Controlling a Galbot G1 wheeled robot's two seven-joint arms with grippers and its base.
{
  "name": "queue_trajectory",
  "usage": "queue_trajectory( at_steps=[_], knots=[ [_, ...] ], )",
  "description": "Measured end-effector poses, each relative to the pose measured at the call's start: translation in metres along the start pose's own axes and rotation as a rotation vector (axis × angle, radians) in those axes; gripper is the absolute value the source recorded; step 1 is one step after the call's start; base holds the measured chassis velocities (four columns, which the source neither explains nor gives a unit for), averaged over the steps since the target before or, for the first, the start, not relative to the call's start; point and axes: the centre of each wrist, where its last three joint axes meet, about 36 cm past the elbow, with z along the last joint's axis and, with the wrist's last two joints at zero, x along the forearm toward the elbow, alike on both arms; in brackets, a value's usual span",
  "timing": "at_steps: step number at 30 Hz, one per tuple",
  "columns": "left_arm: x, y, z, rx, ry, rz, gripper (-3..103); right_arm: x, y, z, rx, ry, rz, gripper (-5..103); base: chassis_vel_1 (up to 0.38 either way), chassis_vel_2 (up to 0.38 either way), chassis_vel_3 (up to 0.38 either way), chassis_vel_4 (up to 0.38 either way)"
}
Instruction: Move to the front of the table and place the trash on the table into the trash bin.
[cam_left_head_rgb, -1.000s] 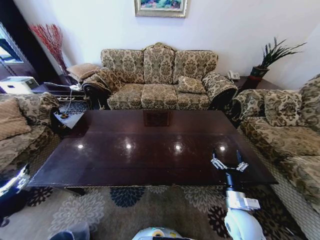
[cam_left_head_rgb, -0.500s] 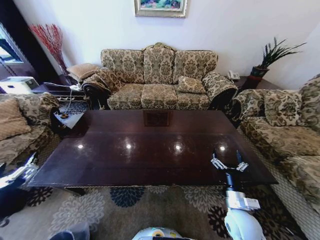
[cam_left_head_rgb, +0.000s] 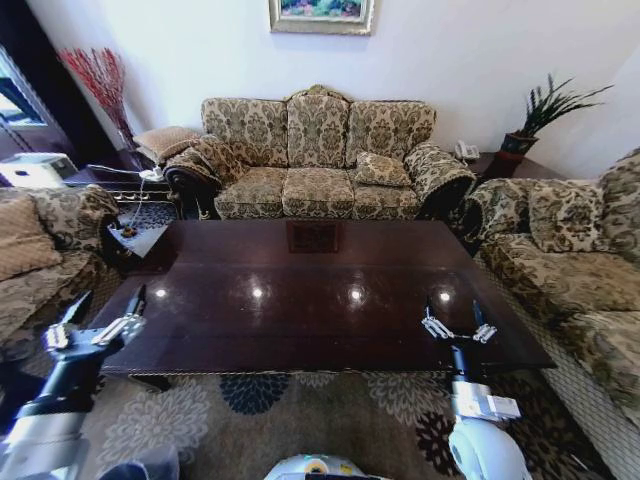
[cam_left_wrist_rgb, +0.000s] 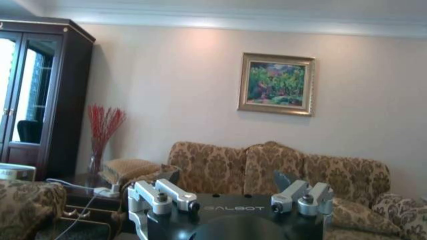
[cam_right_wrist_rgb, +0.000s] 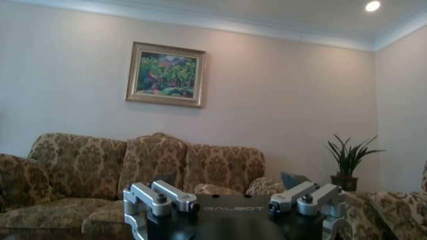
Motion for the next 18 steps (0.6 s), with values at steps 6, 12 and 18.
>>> queue_trajectory(
  at_steps=[6,12,18],
  knots=[
    [-0.008,0.002,0.013,-0.011,0.042,0.033,96,0.0,0.0,0.0,0.0,0.0,0.0,100,0.0,0.0,0.0,0.0],
    [-0.025,0.004,0.042,-0.053,0.151,0.099,96,0.0,0.0,0.0,0.0,0.0,0.0,100,0.0,0.0,0.0,0.0],
    [-0.021,-0.014,0.059,-0.029,0.182,0.108,96,0.0,0.0,0.0,0.0,0.0,0.0,100,0.0,0.0,0.0,0.0]
  ],
)
